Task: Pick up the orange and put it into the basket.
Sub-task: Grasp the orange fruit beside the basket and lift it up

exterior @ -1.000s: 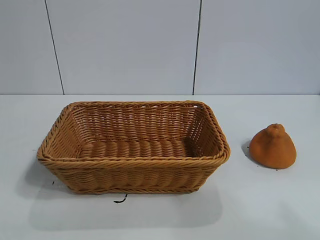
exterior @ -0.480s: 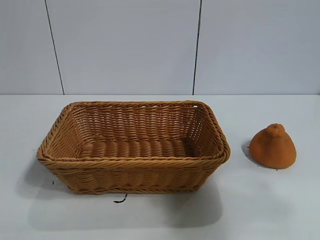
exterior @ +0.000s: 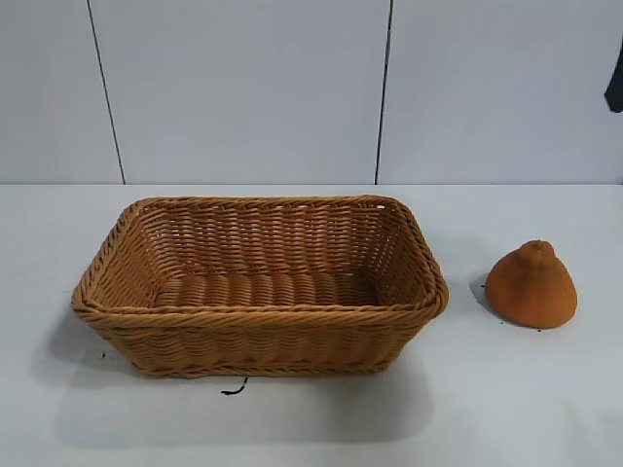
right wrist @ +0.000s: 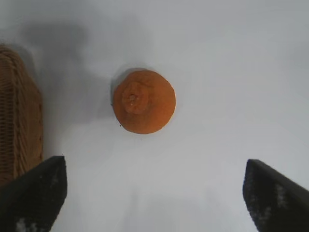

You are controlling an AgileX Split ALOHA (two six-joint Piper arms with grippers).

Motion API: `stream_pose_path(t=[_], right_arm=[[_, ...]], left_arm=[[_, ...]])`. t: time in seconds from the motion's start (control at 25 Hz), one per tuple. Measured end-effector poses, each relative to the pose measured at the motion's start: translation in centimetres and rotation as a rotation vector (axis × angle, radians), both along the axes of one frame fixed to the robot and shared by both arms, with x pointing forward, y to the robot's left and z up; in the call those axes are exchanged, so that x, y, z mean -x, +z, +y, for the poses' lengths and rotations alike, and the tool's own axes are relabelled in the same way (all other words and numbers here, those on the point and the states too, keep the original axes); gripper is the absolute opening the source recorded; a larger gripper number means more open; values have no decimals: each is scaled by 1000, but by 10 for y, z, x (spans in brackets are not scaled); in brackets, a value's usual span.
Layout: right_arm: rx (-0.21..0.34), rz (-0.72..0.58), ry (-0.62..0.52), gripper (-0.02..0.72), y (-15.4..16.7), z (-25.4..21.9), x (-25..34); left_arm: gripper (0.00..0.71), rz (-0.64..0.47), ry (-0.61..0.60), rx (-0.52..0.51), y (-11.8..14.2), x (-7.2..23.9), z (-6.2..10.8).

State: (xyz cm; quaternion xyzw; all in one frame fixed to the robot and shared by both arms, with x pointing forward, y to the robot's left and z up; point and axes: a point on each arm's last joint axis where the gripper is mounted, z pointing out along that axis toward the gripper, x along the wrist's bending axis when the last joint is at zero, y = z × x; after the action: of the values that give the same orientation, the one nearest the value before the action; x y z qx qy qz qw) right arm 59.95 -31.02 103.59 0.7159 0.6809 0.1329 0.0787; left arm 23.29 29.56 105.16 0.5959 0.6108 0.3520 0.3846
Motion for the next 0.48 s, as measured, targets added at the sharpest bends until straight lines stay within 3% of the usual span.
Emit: stream_pose_path(t=[0.48], right_arm=[[-82,180,43,673,-76,9,-26]], left_arm=[[697,0,0,0,0,0,0]])
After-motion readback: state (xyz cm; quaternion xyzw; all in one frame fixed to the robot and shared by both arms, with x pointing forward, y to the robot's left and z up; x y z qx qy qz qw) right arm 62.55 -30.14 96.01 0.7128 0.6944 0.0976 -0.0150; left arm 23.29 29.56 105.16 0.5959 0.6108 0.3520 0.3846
